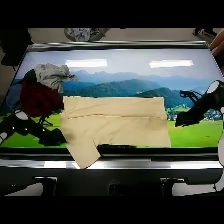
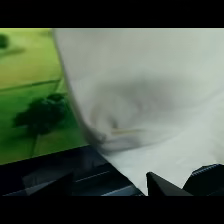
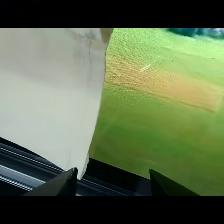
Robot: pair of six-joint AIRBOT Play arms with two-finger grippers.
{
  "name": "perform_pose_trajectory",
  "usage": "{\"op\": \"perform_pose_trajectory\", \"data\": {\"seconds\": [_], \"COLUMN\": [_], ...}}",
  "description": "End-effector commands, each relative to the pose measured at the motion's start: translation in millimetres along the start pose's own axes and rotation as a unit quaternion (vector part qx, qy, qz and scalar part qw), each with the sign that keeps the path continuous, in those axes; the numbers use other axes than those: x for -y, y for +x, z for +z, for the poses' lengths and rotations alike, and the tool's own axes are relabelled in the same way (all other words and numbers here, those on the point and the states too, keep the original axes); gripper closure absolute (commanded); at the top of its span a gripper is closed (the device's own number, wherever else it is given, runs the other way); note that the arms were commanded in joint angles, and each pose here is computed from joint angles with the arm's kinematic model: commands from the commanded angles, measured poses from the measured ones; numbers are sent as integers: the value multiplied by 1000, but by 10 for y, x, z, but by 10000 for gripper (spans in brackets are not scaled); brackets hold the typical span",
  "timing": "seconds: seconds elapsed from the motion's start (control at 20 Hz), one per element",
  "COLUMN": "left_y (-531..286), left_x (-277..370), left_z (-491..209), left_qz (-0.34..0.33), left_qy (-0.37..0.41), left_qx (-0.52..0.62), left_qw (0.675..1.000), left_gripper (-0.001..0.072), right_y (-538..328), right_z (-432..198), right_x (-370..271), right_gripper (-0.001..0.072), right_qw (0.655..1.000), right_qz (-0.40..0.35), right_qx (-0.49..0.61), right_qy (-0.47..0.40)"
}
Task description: Fold the shirts.
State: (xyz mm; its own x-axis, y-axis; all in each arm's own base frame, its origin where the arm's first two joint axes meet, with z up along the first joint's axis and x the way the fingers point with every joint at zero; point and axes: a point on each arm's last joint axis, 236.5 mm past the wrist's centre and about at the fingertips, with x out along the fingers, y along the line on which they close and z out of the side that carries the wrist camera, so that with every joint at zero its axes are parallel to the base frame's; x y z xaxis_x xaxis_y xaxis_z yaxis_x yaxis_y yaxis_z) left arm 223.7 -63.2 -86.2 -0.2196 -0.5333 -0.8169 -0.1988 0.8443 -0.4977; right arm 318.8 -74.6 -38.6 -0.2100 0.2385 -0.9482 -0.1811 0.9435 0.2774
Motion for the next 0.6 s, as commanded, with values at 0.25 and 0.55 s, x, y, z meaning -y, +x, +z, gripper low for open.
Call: {"op": "perform_pose_trajectory", "data": {"seconds": [0.25,0.55], "left_y": [509,547], "left_x": [147,89], "left_z": [-214,-14], "left_qz": [-10,8], "left_qy": [-1,-13], "left_qx": [-2,42], "left_qw": [1000,999], "left_gripper": [311,673], "right_y": [270,577], "right_z": [-274,-514], "right_x": [-88,-338], "right_gripper": [100,66], "right_qw": [999,999], "right_qz": [16,40], "right_qx": [-31,-21], "right_qy": [6,11]}}
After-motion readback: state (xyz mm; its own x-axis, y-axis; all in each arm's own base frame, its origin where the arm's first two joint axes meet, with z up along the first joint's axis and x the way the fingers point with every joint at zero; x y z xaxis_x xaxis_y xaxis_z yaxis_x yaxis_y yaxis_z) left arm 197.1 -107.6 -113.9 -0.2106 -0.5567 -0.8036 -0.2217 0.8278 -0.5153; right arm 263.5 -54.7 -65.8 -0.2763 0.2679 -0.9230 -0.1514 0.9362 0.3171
